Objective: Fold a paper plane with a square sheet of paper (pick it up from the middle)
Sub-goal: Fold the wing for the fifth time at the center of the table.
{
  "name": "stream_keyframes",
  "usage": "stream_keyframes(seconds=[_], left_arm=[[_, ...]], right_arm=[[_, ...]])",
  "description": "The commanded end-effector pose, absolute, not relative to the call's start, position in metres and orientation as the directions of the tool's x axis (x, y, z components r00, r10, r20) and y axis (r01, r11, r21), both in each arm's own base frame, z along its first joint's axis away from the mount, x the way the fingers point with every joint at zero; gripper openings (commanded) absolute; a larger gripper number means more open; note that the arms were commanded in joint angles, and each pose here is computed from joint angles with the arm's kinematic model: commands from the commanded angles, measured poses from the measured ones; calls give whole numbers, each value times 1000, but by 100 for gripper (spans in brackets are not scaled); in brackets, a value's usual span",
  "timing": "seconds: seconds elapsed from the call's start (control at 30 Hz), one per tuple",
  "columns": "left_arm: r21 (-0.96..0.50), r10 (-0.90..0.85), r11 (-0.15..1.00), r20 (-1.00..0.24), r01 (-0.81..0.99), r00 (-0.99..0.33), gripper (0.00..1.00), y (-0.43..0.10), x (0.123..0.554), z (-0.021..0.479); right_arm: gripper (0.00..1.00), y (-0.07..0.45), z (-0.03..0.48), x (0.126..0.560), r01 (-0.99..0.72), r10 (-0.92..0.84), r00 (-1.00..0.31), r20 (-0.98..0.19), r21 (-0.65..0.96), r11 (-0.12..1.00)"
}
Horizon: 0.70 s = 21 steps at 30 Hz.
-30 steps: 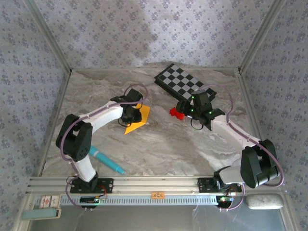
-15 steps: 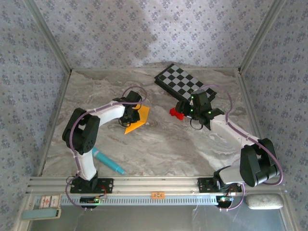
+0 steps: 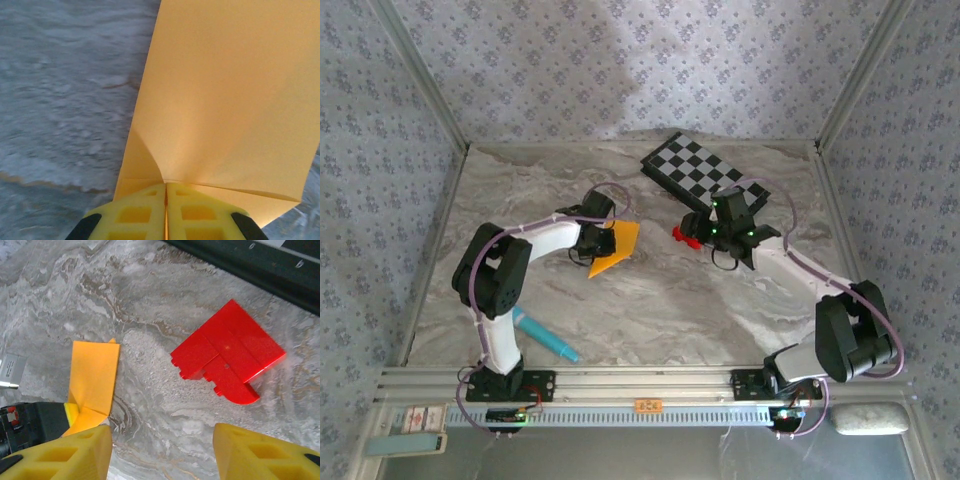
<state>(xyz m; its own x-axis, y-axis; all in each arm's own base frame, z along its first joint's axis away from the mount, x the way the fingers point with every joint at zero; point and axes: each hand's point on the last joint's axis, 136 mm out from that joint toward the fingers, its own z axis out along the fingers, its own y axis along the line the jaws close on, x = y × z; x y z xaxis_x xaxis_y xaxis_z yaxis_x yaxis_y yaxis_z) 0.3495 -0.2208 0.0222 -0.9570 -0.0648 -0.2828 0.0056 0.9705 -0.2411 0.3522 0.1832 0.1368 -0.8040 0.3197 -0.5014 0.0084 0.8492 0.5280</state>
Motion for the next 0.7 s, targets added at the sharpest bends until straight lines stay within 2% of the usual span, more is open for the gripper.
stream_keyframes(seconds=[0.0, 0.17, 0.47, 0.67], left_arm=[[-338, 46, 934, -211, 117, -976, 8, -248, 318, 13], [-416, 105, 889, -228, 194, -968, 8, -275, 305, 23], [-428, 56, 891, -227, 151, -972, 10, -275, 308, 27], [-480, -9, 871, -221, 101, -975, 11, -276, 310, 34]], right_arm=[[56, 199, 126, 346, -1, 306, -831, -464, 552, 834], [49, 231, 107, 338, -24, 256, -879, -401, 575, 818], [21, 296, 62, 324, -36, 157, -955, -253, 623, 781], [14, 306, 34, 318, 6, 141, -975, -173, 610, 792]])
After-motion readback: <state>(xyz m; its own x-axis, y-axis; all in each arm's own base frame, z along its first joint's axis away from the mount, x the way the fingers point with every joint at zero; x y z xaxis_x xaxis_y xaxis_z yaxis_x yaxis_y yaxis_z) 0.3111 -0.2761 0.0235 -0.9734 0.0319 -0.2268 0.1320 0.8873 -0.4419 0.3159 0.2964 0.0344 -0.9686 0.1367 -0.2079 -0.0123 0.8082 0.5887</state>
